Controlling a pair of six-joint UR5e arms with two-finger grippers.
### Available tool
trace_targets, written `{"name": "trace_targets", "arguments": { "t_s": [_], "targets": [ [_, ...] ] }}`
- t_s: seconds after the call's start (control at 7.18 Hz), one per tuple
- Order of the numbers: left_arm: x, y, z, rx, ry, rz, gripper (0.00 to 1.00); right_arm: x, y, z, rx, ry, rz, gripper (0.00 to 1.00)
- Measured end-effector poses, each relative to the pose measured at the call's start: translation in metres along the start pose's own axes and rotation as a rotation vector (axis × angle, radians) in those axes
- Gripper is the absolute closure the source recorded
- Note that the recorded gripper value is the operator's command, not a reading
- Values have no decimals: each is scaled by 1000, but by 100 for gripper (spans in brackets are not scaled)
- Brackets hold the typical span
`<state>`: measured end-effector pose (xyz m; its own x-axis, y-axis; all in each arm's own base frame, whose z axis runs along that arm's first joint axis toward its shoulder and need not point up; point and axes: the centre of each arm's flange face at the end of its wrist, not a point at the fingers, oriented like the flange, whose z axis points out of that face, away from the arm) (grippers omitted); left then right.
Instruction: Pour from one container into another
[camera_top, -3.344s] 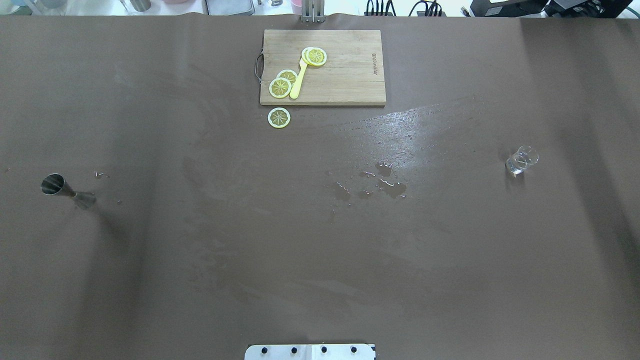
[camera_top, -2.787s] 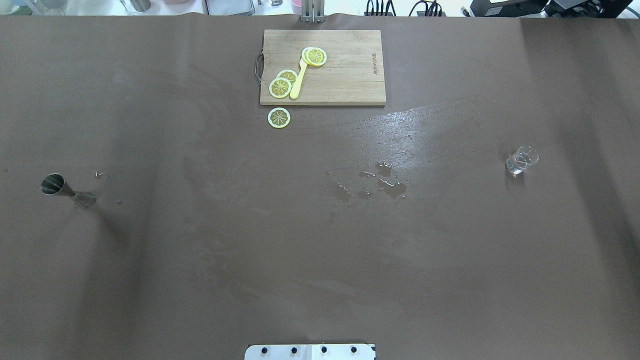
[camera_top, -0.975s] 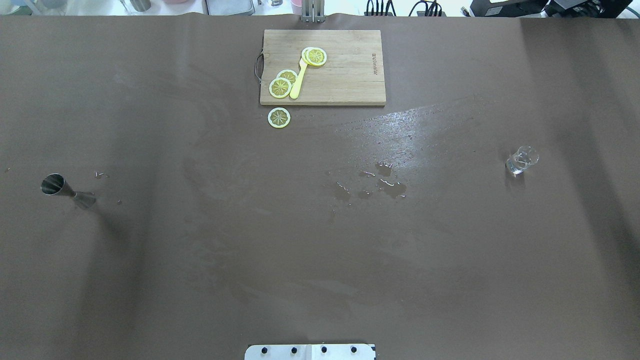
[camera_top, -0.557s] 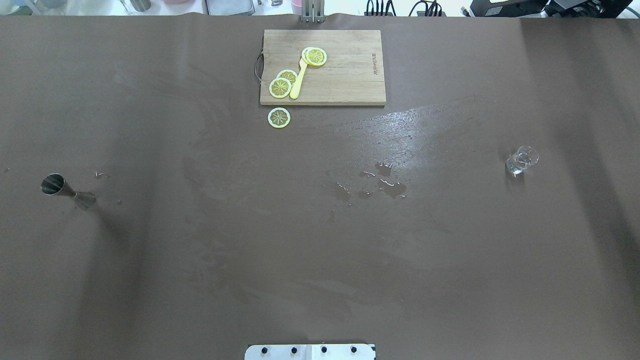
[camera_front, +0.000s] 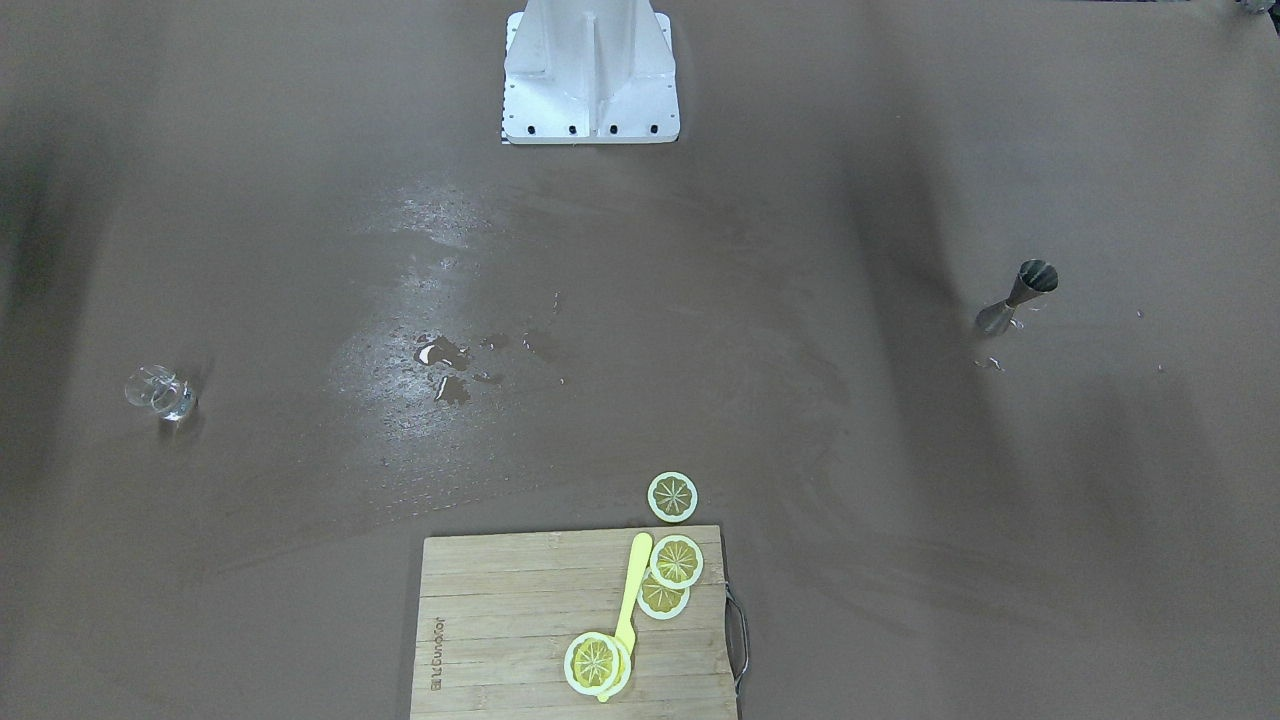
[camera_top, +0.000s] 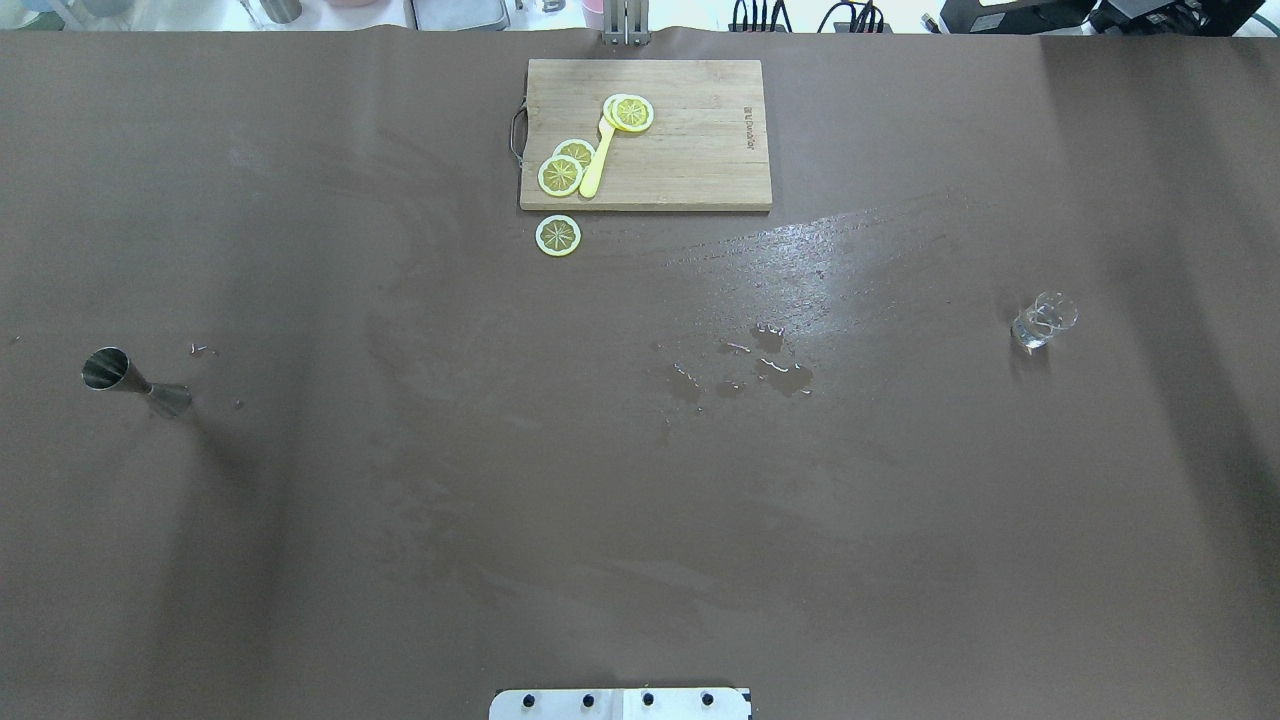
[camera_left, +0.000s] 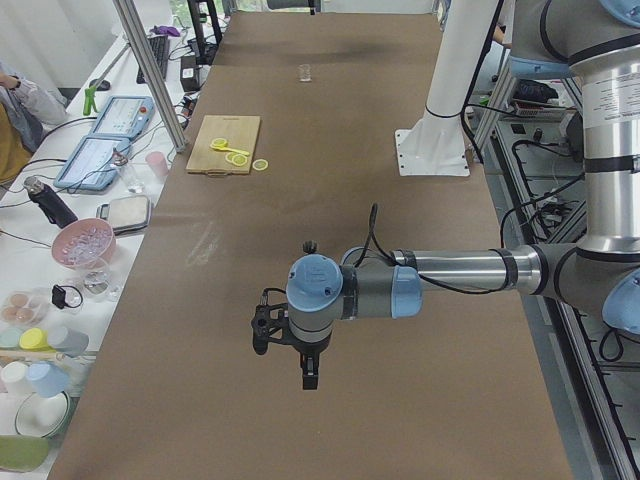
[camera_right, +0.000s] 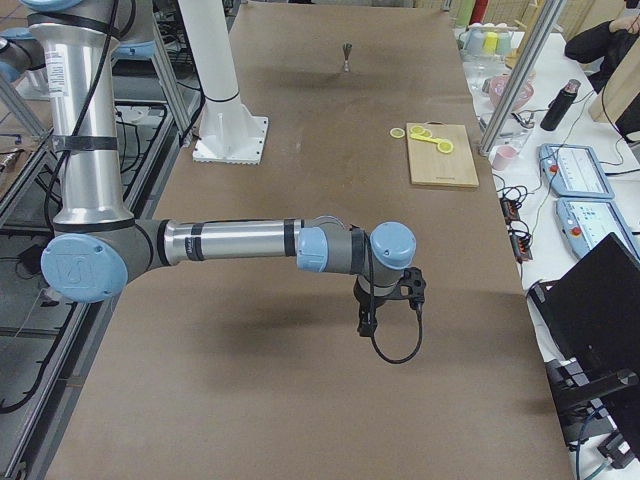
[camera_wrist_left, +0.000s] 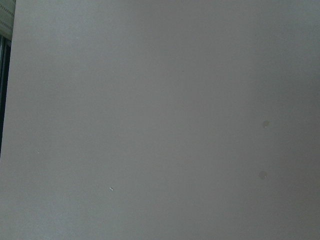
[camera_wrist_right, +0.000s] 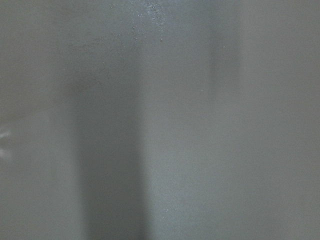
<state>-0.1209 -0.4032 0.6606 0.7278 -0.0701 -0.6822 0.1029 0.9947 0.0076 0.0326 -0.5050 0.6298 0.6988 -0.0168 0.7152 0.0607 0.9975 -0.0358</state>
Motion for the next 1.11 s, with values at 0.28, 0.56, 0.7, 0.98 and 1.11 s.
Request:
{"name": "trace_targets", "arguments": {
  "t_s": [0.28, 0.56, 0.7, 0.98, 1.11],
  "targets": [
    [0, 0, 0, 0, -2, 0, 1, 1, 0, 1, -1, 0, 0, 0],
    [0, 0, 0, 0, -2, 0, 1, 0, 0, 0, 0, 0, -2, 0],
    [0, 0, 0, 0, -2, 0, 1, -1, 0, -1, 2, -1, -5, 0],
    [0, 0, 0, -1, -3, -1, 1, -5, -2, -5, 15, -2, -20, 0],
    [0, 0, 0, -2, -3, -2, 1, -8, -5, -7, 34, -2, -40, 0]
  ]
}}
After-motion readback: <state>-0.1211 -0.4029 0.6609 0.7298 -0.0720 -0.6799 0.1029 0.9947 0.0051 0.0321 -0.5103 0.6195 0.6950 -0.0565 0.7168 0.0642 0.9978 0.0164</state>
